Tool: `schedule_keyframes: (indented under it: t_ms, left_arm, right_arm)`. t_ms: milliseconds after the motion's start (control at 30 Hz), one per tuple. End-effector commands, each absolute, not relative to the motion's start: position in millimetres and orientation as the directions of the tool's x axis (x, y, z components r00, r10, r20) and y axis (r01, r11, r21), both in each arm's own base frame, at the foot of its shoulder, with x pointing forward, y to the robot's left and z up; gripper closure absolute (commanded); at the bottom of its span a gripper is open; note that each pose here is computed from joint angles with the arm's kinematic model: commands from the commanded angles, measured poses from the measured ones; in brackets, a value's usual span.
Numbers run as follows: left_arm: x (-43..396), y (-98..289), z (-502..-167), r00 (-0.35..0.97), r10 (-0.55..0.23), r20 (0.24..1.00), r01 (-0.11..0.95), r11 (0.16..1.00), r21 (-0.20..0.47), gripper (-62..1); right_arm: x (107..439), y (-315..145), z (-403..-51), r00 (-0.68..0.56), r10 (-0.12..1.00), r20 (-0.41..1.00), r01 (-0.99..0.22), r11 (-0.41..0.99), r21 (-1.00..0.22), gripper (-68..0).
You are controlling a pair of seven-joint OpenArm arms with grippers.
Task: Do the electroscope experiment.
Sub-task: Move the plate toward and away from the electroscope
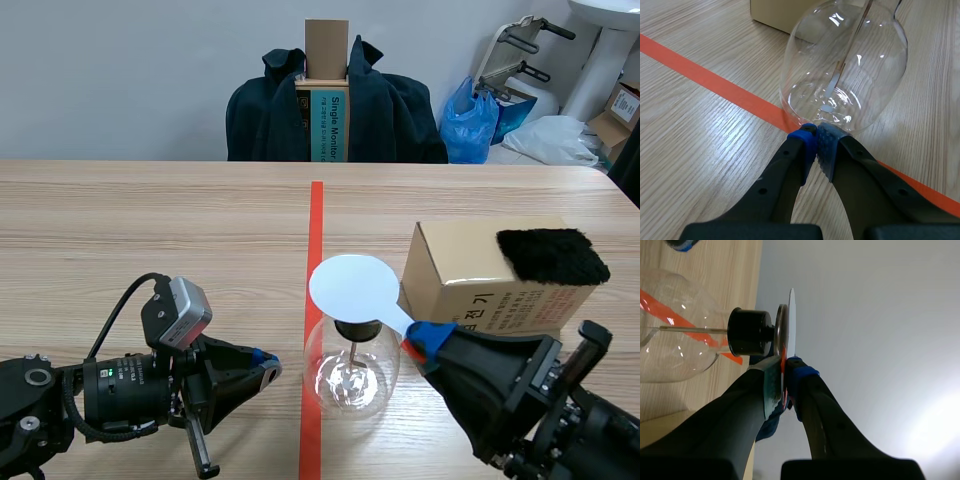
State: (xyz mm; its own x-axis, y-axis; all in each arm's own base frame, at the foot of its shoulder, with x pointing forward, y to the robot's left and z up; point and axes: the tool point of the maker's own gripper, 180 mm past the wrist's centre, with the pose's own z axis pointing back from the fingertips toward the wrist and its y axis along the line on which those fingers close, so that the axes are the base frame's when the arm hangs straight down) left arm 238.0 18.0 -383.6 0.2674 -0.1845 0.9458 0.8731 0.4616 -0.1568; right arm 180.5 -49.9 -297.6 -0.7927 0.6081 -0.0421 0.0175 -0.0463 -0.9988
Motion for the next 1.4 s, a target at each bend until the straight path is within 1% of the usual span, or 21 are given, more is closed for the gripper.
schedule_keyframes:
  t_ms: [0,133,433,667,800,933,1367]
  left_arm:
    - [243.9,13.1,-371.0,0.243,-0.144,0.959,0.874,0.461,-0.152,-2.1]
    - [243.9,13.1,-371.0,0.243,-0.144,0.959,0.874,0.461,-0.152,-2.1]
    - [243.9,13.1,-371.0,0.243,-0.144,0.959,0.874,0.461,-0.152,-2.1]
    - [243.9,13.1,-371.0,0.243,-0.144,0.959,0.874,0.461,-0.152,-2.1]
    - [243.9,13.1,-371.0,0.243,-0.144,0.959,0.874,0.461,-0.152,-2.1]
    - [243.9,13.1,-371.0,0.243,-0.144,0.959,0.874,0.461,-0.152,-2.1]
    - [243.9,13.1,-371.0,0.243,-0.144,0.959,0.874,0.461,-0.152,-2.1]
  right_arm:
    - [187.1,-55.9,-290.5,-0.774,0.629,-0.065,0.045,-0.047,-0.998,-0.9]
    - [196.1,-63.7,-289.7,-0.731,0.68,-0.065,0.045,-0.047,-0.998,-0.9]
    - [218.7,-89.2,-287.5,-0.589,0.806,-0.065,0.045,-0.047,-0.998,-0.9]
    - [226.8,-101.2,-286.5,-0.522,0.851,-0.064,0.045,-0.047,-0.998,-0.9]
    - [226.1,-100.1,-286.7,-0.528,0.847,-0.064,0.045,-0.047,-0.998,-0.9]
    - [220.3,-91.5,-287.4,-0.576,0.815,-0.064,0.045,-0.047,-0.998,-0.9]
    - [190.5,-58.2,-288.8,-0.761,0.645,-0.074,0.057,-0.047,-0.997,-0.9]
